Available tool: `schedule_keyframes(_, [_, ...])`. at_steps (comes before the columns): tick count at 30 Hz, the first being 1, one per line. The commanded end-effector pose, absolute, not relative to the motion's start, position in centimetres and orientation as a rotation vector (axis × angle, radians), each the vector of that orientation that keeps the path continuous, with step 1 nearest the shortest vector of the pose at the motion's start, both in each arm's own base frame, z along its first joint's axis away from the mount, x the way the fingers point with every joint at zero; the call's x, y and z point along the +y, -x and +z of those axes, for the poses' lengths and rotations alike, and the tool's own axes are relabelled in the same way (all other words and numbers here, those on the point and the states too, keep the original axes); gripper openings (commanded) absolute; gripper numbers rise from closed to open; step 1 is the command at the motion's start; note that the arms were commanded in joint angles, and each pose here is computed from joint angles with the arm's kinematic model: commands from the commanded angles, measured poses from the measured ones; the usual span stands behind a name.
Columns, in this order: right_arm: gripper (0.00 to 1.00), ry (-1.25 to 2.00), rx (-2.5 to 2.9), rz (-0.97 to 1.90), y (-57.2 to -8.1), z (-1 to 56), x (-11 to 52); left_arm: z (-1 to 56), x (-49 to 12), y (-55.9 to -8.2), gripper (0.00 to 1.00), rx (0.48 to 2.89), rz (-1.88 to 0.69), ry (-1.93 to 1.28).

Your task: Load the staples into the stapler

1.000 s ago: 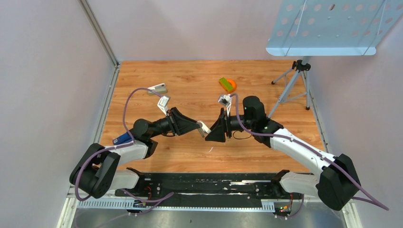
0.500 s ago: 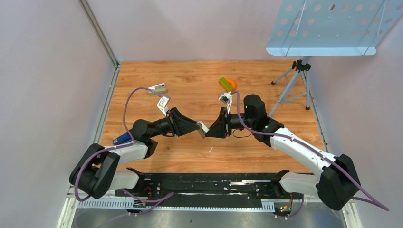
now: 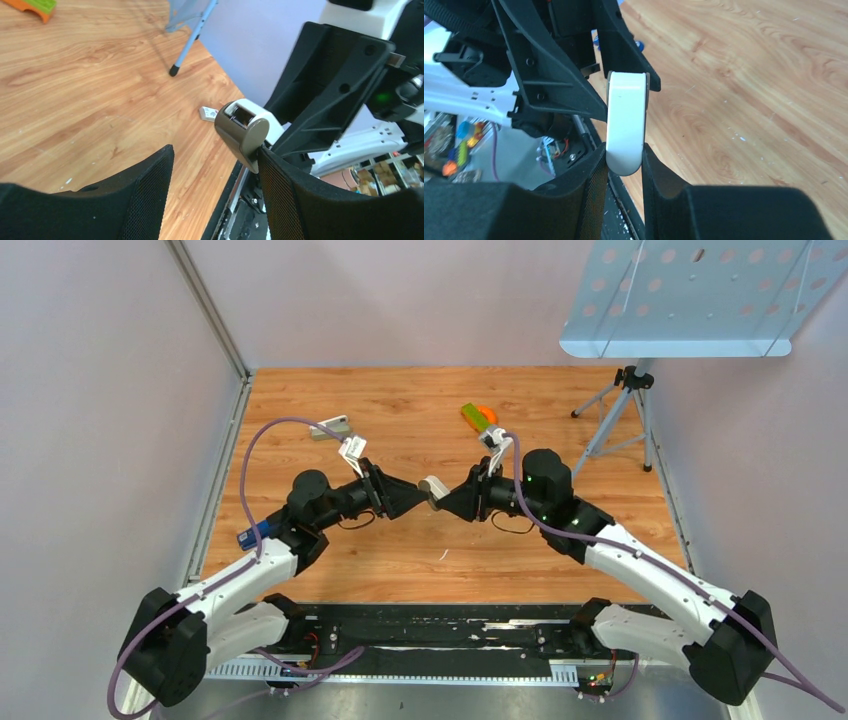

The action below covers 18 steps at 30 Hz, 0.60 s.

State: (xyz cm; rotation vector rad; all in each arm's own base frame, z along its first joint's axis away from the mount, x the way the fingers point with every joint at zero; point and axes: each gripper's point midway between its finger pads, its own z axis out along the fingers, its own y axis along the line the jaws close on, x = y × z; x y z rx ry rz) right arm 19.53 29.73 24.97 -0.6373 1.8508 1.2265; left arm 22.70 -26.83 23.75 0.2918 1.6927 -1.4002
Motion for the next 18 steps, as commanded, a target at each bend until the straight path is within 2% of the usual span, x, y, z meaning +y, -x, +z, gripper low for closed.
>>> schedule_keyframes(1, [0.00, 0.540, 1.828, 1.083, -20.8, 25.2, 29.3, 22.0, -26.7, -23.6, 0.65, 1.786, -1.341, -0.194])
schedule_keyframes(9, [0.00, 0.533, 1.797, 1.032, -20.9, 25.7, 29.9, 21.8, -27.9, -23.8, 0.61, 1.801, -1.371, -0.160])
schedule_keyframes(18, [0.00, 0.538, 1.780, 1.020, -20.6, 25.1, 30.8, 19.6, -28.4, -24.9, 0.49, 1.899, -1.335, -0.070])
